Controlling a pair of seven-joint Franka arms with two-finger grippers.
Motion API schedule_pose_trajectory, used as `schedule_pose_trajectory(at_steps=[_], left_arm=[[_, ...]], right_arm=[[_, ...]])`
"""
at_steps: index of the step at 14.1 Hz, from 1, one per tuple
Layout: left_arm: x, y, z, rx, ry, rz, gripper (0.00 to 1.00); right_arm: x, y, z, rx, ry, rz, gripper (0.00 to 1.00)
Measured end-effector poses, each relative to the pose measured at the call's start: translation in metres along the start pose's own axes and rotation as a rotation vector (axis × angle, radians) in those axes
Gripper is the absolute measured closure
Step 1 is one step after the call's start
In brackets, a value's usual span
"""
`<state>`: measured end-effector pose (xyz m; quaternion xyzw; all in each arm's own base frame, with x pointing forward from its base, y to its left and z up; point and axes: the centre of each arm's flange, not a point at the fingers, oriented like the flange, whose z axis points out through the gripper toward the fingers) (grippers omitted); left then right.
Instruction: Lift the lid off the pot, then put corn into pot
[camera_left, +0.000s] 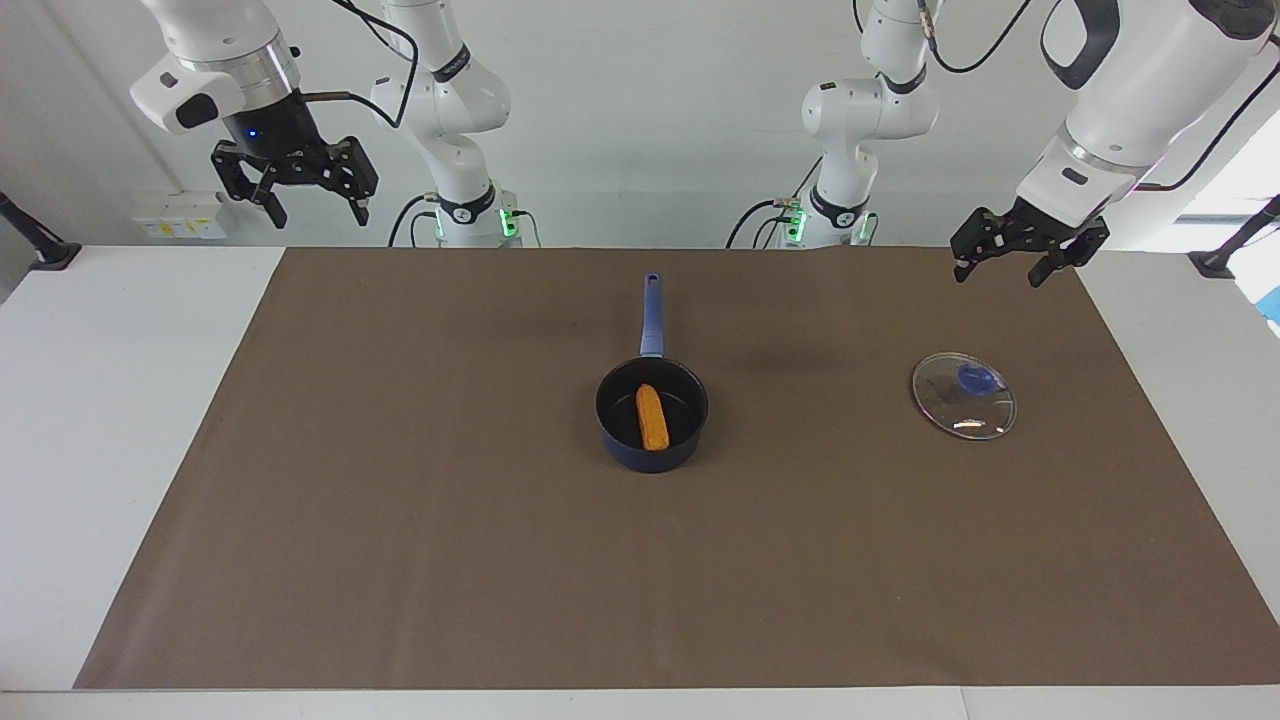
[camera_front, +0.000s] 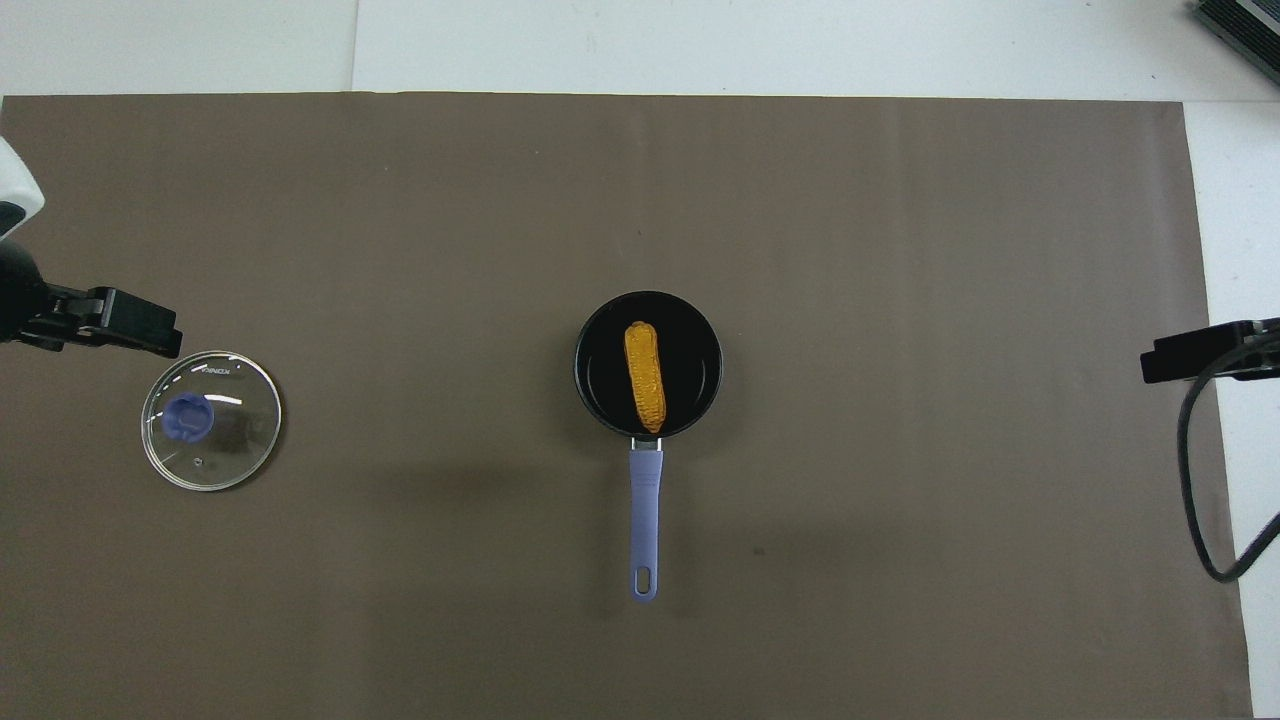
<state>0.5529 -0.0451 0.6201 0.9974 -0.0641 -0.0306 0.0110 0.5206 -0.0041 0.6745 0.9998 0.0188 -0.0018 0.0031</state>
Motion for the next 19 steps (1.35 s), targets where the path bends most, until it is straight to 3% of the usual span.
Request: schedule_pose_trajectory(at_steps=[19], left_arm=[[0.0000, 0.0006, 0.0000, 0.000, 0.000, 0.001, 0.00]], right_arm=[[-0.0043, -0.0016, 0.0017, 0.001, -0.030, -0.003, 0.00]])
